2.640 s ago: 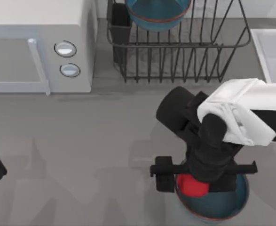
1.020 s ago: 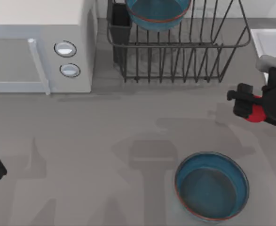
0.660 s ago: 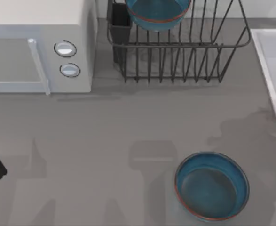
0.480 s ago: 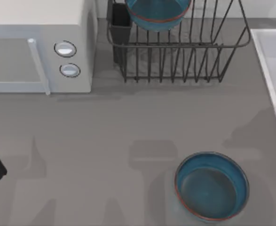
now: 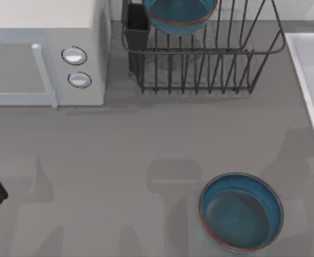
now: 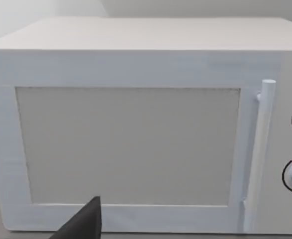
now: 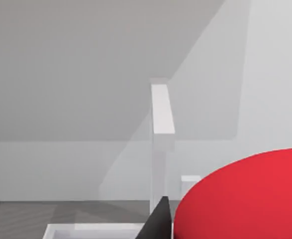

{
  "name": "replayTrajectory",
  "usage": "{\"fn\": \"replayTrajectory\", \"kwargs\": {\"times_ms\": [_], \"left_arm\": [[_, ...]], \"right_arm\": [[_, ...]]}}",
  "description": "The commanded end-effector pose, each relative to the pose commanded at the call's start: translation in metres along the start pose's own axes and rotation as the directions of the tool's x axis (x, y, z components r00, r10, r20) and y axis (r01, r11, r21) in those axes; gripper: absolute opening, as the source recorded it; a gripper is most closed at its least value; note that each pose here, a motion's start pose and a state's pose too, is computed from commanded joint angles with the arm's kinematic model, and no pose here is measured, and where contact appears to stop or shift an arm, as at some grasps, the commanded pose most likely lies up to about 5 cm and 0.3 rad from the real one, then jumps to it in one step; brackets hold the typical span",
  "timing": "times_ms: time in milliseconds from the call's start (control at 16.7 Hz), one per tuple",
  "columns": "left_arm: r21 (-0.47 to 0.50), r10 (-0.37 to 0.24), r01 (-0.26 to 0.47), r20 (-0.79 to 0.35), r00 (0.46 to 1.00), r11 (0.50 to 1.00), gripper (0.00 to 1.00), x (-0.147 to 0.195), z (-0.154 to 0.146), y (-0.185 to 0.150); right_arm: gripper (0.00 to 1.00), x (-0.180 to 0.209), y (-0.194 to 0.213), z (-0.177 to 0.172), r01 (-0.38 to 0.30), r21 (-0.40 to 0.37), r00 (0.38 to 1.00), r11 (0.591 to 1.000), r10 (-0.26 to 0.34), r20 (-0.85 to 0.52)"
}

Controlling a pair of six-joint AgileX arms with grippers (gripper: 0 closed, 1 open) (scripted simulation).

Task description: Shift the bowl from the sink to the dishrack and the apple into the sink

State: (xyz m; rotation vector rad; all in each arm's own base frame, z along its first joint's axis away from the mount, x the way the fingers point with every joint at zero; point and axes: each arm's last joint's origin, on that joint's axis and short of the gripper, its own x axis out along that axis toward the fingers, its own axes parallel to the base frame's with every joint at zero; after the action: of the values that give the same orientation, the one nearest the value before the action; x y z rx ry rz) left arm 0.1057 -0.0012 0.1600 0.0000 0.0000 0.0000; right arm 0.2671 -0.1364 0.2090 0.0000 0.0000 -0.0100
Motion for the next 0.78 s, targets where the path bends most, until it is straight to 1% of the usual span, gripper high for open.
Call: {"fn": "replayTrajectory", "kwargs": {"times_ms": [360, 480, 600, 780], "left_arm": [[0.0, 0.0, 0.0, 0.0, 1.0, 1.0, 1.0, 0.0, 0.0, 0.0], [0.0, 0.0, 0.0, 0.0, 1.0, 1.0, 1.0, 0.0, 0.0, 0.0], [0.0, 0.0, 0.0, 0.0, 1.0, 1.0, 1.0, 0.0, 0.0, 0.0], [0.0, 0.0, 0.0, 0.0, 1.0, 1.0, 1.0, 0.0, 0.0, 0.0]], "right_arm": [[0.0, 0.001, 0.001, -0.002, -0.002, 0.006, 1.0, 1.0, 0.002, -0.006], [0.0, 0.003, -0.002, -0.008, 0.002, 0.004, 1.0, 1.0, -0.002, -0.006], [0.0, 0.008, -0.006, -0.024, 0.003, 0.004, 1.0, 1.0, -0.003, -0.009], [0.0, 0.014, -0.01, -0.059, 0.0, 0.002, 1.0, 1.0, 0.0, -0.006]]}}
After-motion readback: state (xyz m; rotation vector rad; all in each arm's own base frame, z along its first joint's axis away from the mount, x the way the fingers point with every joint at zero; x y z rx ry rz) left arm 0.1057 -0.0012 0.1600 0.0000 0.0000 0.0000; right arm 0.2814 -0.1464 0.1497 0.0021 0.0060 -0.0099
